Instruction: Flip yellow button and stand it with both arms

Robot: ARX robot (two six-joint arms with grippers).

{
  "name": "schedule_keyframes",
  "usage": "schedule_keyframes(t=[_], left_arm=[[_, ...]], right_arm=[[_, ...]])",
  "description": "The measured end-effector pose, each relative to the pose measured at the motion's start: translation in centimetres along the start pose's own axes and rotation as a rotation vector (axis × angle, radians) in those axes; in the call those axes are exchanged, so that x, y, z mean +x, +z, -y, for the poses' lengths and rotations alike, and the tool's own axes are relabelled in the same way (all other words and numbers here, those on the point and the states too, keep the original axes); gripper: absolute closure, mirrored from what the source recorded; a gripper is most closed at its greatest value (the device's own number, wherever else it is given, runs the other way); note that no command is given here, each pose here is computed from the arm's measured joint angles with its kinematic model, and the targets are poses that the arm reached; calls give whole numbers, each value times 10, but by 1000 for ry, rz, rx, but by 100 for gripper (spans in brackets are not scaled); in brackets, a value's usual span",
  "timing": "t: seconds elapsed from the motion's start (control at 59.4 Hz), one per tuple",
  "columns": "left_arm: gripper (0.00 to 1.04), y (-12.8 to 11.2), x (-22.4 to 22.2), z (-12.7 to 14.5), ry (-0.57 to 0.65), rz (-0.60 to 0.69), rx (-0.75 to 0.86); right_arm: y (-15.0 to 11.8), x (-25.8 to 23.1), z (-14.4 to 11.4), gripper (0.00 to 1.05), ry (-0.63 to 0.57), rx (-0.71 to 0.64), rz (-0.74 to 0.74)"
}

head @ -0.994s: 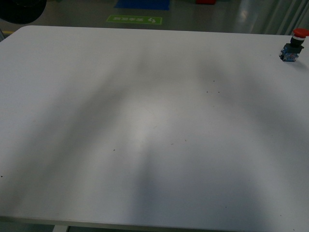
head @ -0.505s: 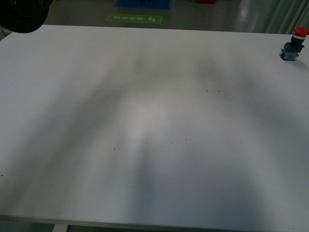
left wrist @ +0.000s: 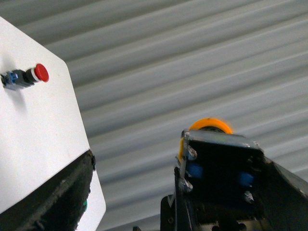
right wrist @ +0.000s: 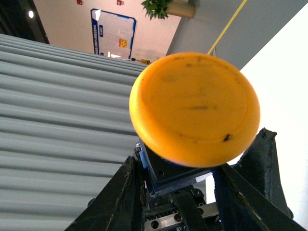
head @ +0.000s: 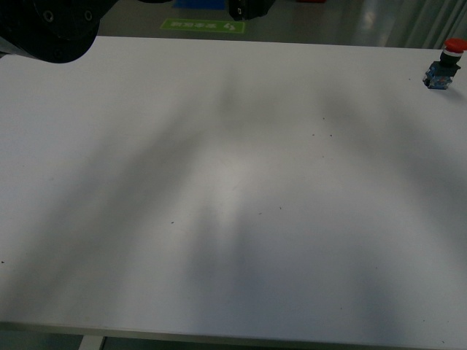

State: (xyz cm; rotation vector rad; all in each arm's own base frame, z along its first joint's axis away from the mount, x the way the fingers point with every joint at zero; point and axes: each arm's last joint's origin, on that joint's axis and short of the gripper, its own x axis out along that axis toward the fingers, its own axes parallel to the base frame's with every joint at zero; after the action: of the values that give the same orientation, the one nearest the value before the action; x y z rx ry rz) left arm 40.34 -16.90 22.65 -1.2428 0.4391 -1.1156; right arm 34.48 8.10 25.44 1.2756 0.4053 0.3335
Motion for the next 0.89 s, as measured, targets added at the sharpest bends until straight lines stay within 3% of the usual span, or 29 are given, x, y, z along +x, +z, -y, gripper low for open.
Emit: schedule_keyframes(t=[0.084,0.253,0.472,0.893], left_arm=[[7,1,0,7,-20,-30,3],[7,11,0,28,-65,-6,46],[7,6,3,27,-68,-26,40],[7,8,1,27,-65,-19,41]], right_arm=[[20,-8,20,73,-107,-25,158],[22,-32,67,75,-258,15,227],[13,-45,44,75,-169,-5,209],[1,-54,40,76,-162,-8,218]])
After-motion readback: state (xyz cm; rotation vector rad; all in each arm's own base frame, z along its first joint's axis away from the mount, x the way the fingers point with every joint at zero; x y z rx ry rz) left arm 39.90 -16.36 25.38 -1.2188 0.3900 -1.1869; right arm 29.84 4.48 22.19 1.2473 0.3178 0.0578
